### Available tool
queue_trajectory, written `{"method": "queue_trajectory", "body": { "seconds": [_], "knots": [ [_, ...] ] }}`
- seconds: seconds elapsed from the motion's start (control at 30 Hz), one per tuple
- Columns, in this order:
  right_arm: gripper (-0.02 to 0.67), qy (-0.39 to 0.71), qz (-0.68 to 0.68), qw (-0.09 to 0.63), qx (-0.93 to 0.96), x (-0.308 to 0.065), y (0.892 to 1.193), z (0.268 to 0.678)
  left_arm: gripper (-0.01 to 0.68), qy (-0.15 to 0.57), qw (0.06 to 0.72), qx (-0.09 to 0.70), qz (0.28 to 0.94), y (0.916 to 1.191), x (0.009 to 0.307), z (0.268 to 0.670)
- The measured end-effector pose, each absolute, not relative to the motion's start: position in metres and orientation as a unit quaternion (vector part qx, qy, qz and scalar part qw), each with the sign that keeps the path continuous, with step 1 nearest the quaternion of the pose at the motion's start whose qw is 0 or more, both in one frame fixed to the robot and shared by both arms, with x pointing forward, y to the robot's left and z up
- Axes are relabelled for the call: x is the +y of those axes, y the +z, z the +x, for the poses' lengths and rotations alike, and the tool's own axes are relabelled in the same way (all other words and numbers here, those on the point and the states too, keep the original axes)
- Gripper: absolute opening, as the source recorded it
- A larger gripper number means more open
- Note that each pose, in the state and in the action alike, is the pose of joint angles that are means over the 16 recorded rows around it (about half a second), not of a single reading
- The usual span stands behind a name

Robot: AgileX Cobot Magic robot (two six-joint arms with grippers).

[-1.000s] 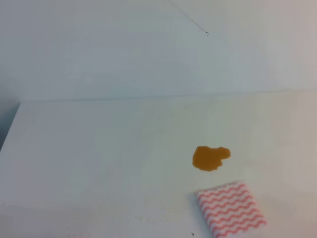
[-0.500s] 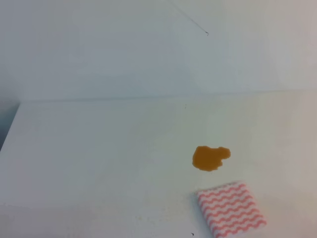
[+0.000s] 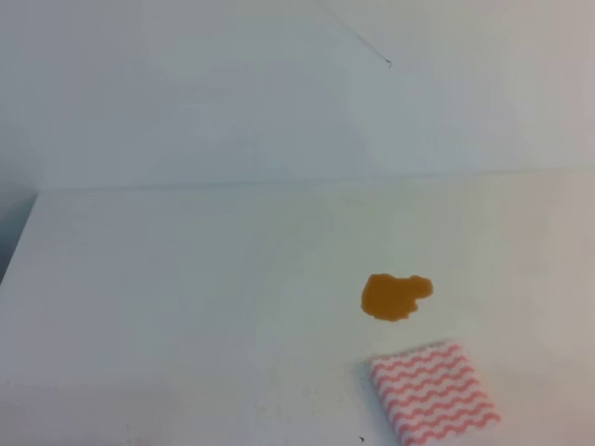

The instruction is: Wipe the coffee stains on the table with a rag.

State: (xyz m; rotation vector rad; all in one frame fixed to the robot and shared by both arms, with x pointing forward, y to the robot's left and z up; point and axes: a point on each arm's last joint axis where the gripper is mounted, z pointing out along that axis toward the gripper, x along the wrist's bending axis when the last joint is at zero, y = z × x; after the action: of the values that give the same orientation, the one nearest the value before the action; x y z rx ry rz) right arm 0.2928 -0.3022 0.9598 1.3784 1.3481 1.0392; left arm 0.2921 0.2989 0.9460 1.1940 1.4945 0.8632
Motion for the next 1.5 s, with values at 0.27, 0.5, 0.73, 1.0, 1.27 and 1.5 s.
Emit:
{"method": "queue_trajectory", "body": {
  "seconds": [0.27,0.5,0.73,1.0,1.27,1.5],
  "knots": [
    [-0.003,0.422,0.559,0.458,0.547,-0.302,0.960,0.293,0.000,0.356,0.498,0.618,0.494,0.946,0.299,0.292],
    [-0.003,0.428,0.553,0.466,0.543,-0.302,0.962,0.293,0.000,0.356,0.498,0.618,0.493,0.946,0.299,0.292],
    [-0.003,0.474,0.505,0.513,0.506,-0.301,0.978,0.295,0.000,0.357,0.498,0.617,0.493,0.946,0.299,0.292],
    [-0.003,0.560,0.398,0.594,0.419,-0.298,1.010,0.290,0.000,0.356,0.498,0.618,0.493,0.946,0.299,0.292],
    [-0.003,0.609,0.332,0.630,0.348,-0.297,1.029,0.281,0.000,0.356,0.498,0.618,0.493,0.946,0.299,0.292],
    [-0.003,0.604,0.351,0.624,0.350,-0.299,1.035,0.281,0.000,0.357,0.498,0.617,0.493,0.946,0.299,0.292]
  ]
}}
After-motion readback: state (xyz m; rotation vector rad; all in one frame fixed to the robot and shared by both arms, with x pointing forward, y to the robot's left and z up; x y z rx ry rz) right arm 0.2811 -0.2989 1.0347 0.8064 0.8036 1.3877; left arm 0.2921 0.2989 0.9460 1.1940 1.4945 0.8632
